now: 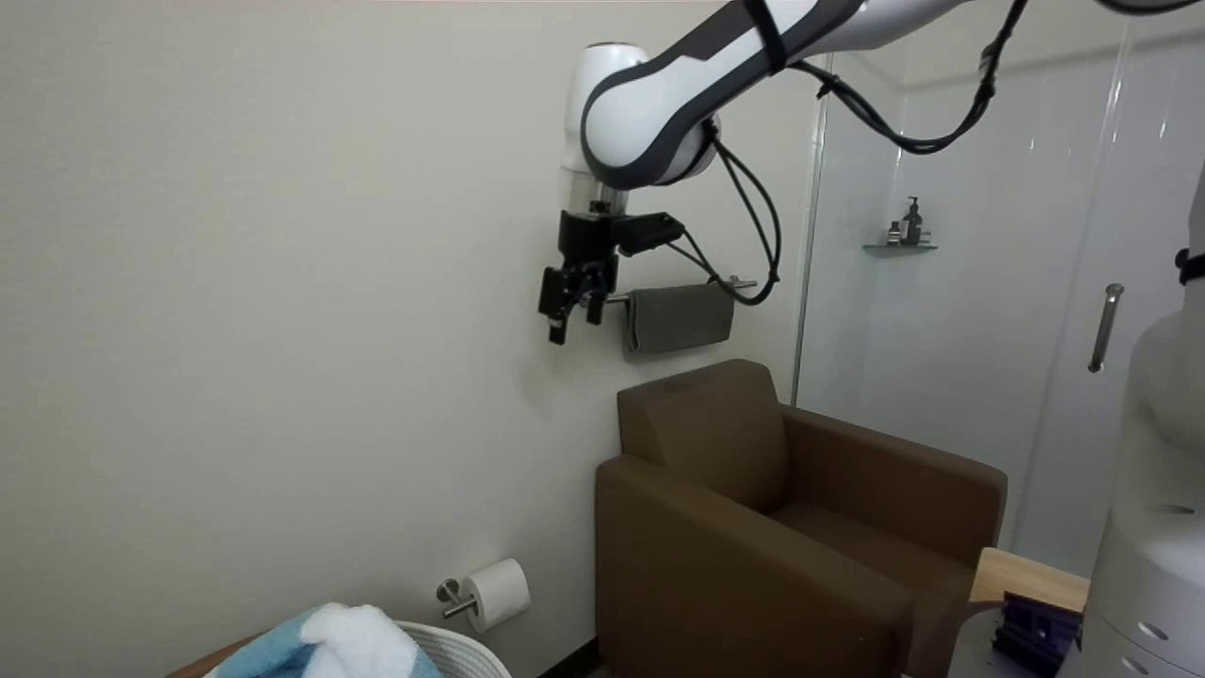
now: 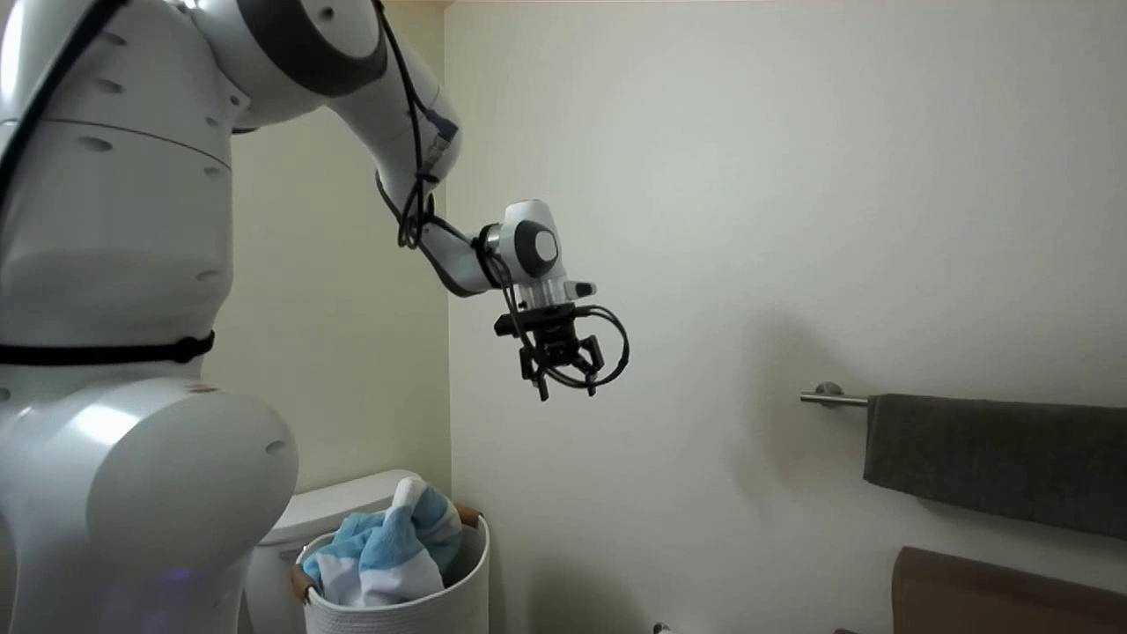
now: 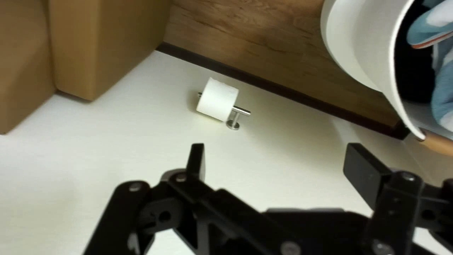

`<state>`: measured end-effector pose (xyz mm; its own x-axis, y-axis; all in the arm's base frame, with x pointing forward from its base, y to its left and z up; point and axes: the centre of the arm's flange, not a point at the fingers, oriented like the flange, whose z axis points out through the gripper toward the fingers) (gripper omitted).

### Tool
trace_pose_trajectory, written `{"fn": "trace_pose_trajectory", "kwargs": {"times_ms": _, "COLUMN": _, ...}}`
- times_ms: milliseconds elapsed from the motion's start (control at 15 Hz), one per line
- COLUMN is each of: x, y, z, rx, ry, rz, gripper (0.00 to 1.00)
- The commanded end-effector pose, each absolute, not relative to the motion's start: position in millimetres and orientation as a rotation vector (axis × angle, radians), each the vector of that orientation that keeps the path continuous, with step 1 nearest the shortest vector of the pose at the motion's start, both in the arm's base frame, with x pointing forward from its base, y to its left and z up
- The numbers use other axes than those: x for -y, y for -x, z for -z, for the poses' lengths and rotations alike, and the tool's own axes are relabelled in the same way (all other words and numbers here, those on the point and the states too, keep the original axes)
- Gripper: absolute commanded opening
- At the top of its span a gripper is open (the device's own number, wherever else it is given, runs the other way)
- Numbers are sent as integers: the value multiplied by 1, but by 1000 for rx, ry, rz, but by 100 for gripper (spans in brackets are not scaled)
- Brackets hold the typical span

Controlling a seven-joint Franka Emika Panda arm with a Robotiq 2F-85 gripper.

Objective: Put the towel on the couch

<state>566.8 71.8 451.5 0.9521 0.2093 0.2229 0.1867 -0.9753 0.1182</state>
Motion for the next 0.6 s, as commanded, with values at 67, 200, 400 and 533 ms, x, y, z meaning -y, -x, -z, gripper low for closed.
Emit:
{"fn": "trace_pose_trajectory", "kwargs": {"times_ms": 67, "x": -192, "y": -620, "z": -415, "rx": -669, "ry": -3055, "rz": -335, "gripper": 100}}
{"fn": "trace_pose_trajectory", "kwargs": {"times_ms": 200, "x": -251, "y": -633, "z": -399, "rx": -823, "ry": -3076, "rz": -314, "gripper": 100}}
{"fn": "trace_pose_trajectory", "kwargs": {"times_ms": 400, "x": -330, "y": -642, "z": -372, "rx": -1041, "ry": -3113, "rz": -260, "gripper": 100}}
{"fn": "trace_pose_trajectory", "kwargs": {"times_ms": 533, "x": -364, "y": -638, "z": -355, "rx": -1182, "ry": -3125, "rz": -204, "gripper": 100}}
